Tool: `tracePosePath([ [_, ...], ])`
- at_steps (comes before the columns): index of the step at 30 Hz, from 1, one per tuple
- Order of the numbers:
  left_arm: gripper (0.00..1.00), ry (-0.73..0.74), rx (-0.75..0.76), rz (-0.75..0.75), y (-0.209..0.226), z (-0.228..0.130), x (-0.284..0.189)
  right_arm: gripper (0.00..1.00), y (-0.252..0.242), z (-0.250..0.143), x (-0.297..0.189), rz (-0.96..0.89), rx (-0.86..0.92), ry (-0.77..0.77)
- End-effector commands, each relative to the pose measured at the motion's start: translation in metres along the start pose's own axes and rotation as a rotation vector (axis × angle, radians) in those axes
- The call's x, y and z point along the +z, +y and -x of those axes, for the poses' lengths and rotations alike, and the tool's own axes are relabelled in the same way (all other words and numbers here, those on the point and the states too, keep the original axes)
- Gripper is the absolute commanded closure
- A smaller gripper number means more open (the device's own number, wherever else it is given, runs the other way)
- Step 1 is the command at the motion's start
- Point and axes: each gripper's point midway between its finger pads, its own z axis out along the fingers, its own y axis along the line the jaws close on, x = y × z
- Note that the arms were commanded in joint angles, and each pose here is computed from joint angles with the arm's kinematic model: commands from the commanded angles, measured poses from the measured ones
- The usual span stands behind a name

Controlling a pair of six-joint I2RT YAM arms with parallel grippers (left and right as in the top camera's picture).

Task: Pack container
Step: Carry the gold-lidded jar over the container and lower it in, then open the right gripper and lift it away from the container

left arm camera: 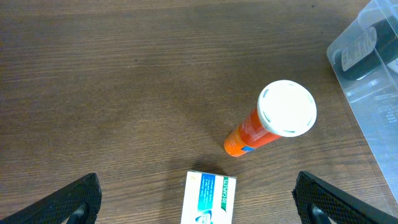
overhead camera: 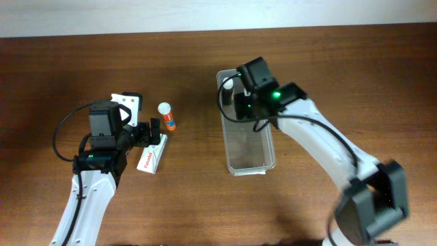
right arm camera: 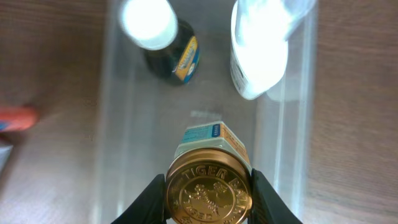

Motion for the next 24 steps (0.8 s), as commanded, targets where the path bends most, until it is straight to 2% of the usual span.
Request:
tracePosePath([
  [1, 0.00, -0.016, 0.000, -0.010, 0.000, 0.008, -0.001, 0.71, -0.002, 0.004, 0.029, -0.042, 0.020, -0.007],
  [8, 0.01, -0.016, 0.000, -0.010, 0.000, 0.008, -0.001, 0.71, 0.004, 0.017, 0.056, -0.025, 0.025, -0.056],
  [9, 0.01, -0.016, 0.000, -0.010, 0.000, 0.008, -0.001, 0.67, 0.004, 0.017, 0.057, -0.024, 0.024, -0.058],
  [11, 0.01, -0.016, 0.000, -0.010, 0.000, 0.008, -0.001, 0.53, 0.005, 0.018, 0.061, -0.023, 0.022, -0.062],
  [15, 0.01, -0.015, 0.000, -0.010, 0.000, 0.008, -0.001, 0.49, 0.005, 0.020, 0.060, -0.021, 0.024, -0.068],
  [19, 0.01, -0.016, 0.000, -0.010, 0.000, 0.008, -0.001, 0.49, 0.004, 0.020, 0.042, -0.019, 0.023, -0.069],
  [24, 0.01, -0.015, 0.000, -0.010, 0.000, 0.008, -0.001, 0.46, 0.004, 0.027, -0.019, 0.013, 0.027, -0.114],
])
